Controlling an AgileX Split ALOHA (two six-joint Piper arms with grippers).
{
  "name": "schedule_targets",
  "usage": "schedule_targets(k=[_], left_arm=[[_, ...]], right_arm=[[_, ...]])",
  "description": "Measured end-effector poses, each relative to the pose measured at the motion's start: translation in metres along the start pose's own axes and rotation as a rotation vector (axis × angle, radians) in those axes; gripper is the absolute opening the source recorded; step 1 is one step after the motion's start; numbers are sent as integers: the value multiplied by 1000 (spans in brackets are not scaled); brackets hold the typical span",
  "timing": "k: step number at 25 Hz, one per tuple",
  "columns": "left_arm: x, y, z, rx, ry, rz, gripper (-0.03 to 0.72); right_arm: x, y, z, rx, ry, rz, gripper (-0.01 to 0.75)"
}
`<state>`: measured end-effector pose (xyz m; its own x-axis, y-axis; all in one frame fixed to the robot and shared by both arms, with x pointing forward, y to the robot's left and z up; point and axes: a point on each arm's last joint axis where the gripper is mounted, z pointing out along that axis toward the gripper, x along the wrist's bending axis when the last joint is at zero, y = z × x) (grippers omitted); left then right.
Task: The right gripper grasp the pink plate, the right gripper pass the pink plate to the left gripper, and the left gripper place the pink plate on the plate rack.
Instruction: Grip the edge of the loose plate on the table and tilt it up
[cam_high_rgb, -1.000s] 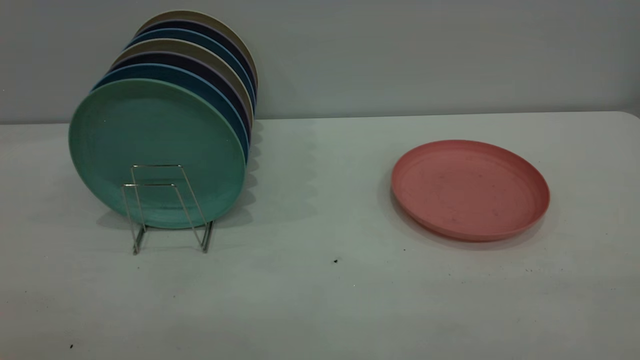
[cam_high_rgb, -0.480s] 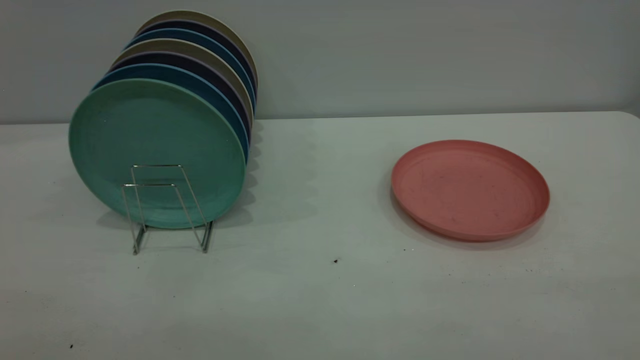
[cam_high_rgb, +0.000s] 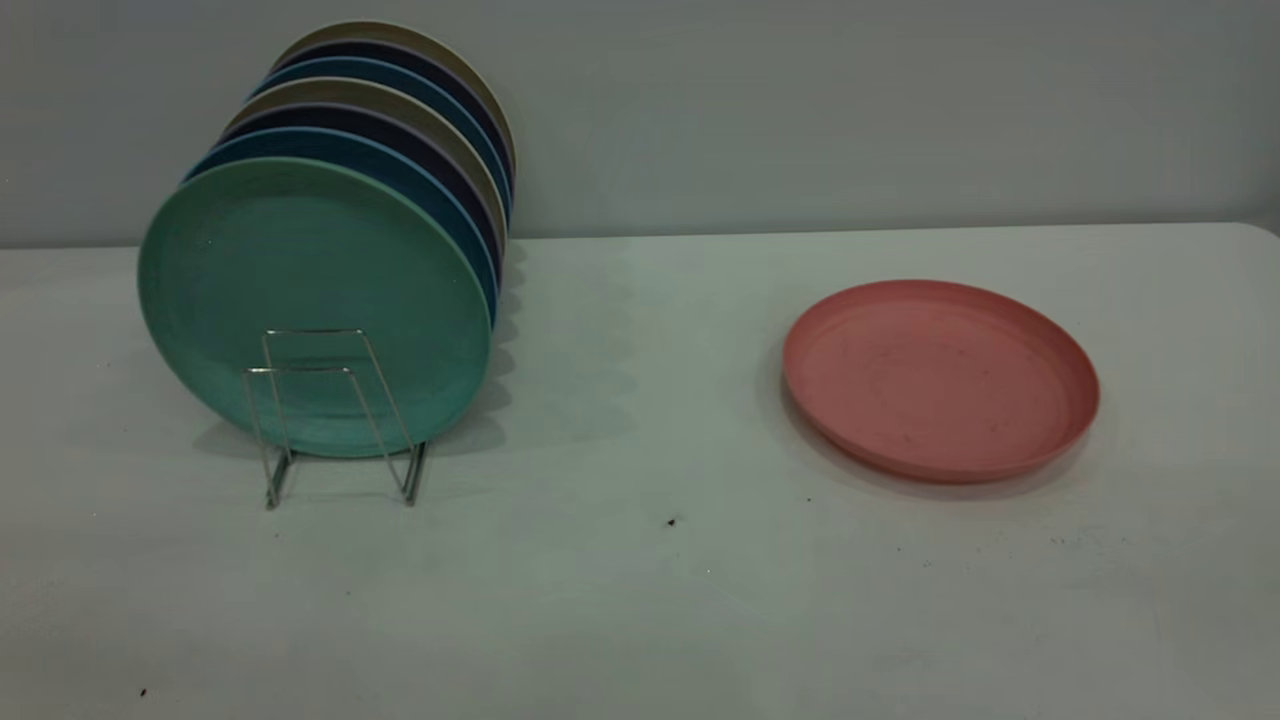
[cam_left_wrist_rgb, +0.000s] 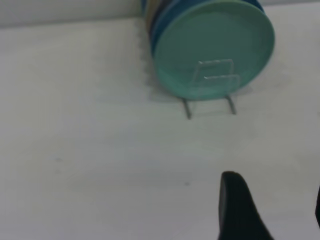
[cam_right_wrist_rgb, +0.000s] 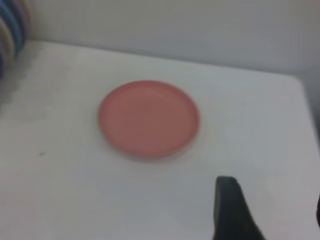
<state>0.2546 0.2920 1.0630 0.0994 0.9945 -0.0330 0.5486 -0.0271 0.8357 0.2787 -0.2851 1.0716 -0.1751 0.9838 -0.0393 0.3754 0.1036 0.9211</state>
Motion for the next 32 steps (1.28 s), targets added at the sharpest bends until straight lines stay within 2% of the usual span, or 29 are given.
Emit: schedule_targets(k=[7,12,17,21,28,32], left_arm=[[-9,40,48,61,-167,-39,400],[-16,52,81,135,-287,-73,400],[-18,57,96,149,-330,-82,400],[-17,57,98,149,-330,-78,400],[-17,57,98,148,-331,-67,400],[-18,57,97,150,-332,-66,400]], right_arm=[[7,15,72,202,241,86,419],[9,13,135,287,385,160,419],[2,6,196,367,409,232,419],[-15,-2,248,451,380,305,419],[-79,-39,322,571,327,498,419],[-100,-64,350,618,310,561,419]])
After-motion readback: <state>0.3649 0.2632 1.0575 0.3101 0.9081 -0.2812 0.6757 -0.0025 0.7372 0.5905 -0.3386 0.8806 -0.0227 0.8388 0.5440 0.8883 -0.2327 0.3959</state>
